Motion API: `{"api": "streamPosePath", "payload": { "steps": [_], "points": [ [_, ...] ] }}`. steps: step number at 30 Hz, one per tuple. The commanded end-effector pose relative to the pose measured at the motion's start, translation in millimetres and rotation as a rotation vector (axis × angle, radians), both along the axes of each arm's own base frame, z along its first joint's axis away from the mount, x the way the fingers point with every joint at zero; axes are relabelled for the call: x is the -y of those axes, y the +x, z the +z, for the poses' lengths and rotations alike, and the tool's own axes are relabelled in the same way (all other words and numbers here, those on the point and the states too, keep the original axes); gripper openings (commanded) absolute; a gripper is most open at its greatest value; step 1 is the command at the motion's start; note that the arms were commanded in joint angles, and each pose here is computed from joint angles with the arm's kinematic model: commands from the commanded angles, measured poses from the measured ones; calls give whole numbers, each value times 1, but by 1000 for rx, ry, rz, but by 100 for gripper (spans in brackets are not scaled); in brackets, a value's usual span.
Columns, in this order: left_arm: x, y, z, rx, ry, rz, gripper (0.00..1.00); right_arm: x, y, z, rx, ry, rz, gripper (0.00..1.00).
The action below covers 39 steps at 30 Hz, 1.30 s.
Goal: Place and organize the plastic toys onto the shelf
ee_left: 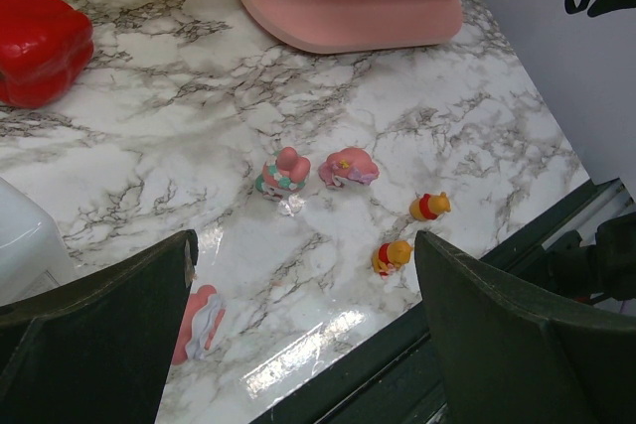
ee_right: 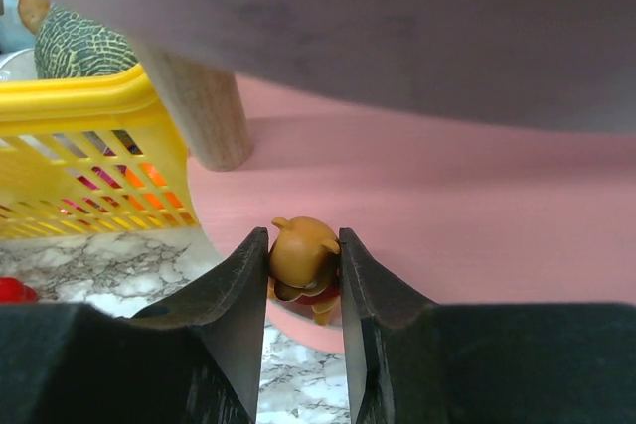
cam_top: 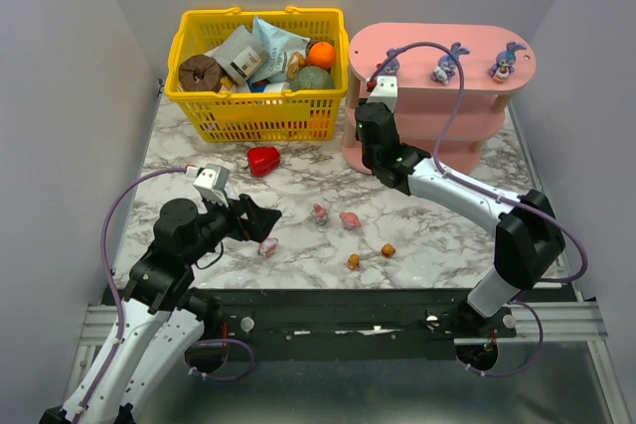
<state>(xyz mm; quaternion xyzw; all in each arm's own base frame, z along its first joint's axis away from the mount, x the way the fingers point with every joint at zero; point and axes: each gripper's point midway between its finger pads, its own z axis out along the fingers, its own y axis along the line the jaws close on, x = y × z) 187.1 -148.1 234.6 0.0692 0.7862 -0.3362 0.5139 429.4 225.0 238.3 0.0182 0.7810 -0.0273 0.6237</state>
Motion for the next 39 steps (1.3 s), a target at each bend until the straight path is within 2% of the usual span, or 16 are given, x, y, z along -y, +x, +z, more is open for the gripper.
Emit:
{"api": "streamPosePath", "payload": {
  "steps": [1,14,18,22,25,39],
  "points": [
    [-2,1,-2,3,14,9,99,13,3,-28,-66,-69,-50,39],
    [-3,1,-1,7,13,12,99,14,9,-32,-59,-86,-45,40],
    [-3,1,-2,6,13,12,99,13,9,-31,-50,-82,-32,46],
    [-3,1,-2,4,13,14,99,14,5,-24,-31,-63,-22,60],
    [-3,1,-2,4,13,14,99,15,2,-15,-15,-46,-12,66],
    [-4,1,-2,6,13,18,99,16,-22,14,26,19,86,74]
  ]
}}
